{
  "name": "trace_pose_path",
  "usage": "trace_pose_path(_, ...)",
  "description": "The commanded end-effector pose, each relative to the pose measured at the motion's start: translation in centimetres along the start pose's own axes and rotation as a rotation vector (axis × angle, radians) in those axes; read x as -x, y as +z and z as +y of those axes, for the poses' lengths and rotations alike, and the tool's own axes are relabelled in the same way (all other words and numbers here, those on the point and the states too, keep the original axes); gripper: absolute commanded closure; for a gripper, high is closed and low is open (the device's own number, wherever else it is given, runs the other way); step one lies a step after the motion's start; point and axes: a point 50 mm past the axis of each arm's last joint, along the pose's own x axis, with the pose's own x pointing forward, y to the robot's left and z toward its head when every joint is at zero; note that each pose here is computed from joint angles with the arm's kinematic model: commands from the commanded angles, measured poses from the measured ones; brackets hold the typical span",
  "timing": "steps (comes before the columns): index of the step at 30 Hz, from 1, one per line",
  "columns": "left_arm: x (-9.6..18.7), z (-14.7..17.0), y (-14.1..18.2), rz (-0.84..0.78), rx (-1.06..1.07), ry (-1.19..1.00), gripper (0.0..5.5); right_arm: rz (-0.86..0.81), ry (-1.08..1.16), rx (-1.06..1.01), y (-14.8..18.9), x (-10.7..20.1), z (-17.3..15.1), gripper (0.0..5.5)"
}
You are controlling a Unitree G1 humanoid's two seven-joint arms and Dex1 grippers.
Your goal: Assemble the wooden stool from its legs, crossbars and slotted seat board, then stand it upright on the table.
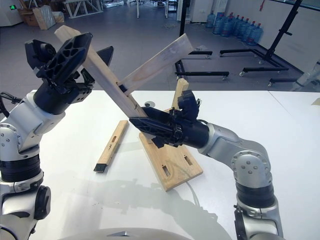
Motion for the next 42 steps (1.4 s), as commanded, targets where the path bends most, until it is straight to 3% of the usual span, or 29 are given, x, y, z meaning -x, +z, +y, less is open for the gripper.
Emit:
trace_pose_path(1, -0.2, -0.1, 0.1, 0.002, 0.006, -0.010, 2.48, -0.001, -0.002, 0.013, -0.1, -0.1, 0.1, 3.45)
trace_pose_path(5, -0.1, 0.0, 0.0, 0.006, 0.008, -0.005, 3.08, -0.010, -0.008, 0.012, 0.0, 0.0, 0.0, 3.45)
trace_pose_path(14, 0.2, 0.7, -0.2, 0.014, -0.034, 0.043, 3.15, -0.018, -0.010, 0.005, 0.2, 0.1, -0.1, 3.45)
trace_pose_path(15, 0.3, 0.8, -0.1, 0.012, -0.044, 0.054, 3.18, -0.008, -0.008, 0.000, 0.1, 0.1, 0.0, 3.08)
trace_pose_path(24, 1.1, 2.3, -0.3, 0.020, -0.120, 0.143, 3.45, 0.029, -0.051, -0.009, -0.7, 1.8, 0.3, 1.50)
trace_pose_path(28, 1.2, 2.3, 0.0, 0.028, -0.175, 0.157, 3.45, 0.079, -0.198, 0.074, 0.3, 4.9, -0.1, 0.68)
trace_pose_path(32, 1.2, 1.9, -0.3, 0.095, -0.302, 0.169, 3.45, 0.237, -0.422, 0.187, 0.7, 8.9, -1.2, 0.10)
trace_pose_path(36, 1.0, 0.8, -0.3, 0.122, -0.444, 0.154, 3.46, 0.500, -0.707, 0.342, 0.7, 13.5, -3.8, 0.10)
trace_pose_path(42, 2.1, 0.4, -1.3, 0.103, -0.415, 0.161, 3.46, 0.890, -0.926, 0.489, -3.7, 17.5, -9.1, 0.10)
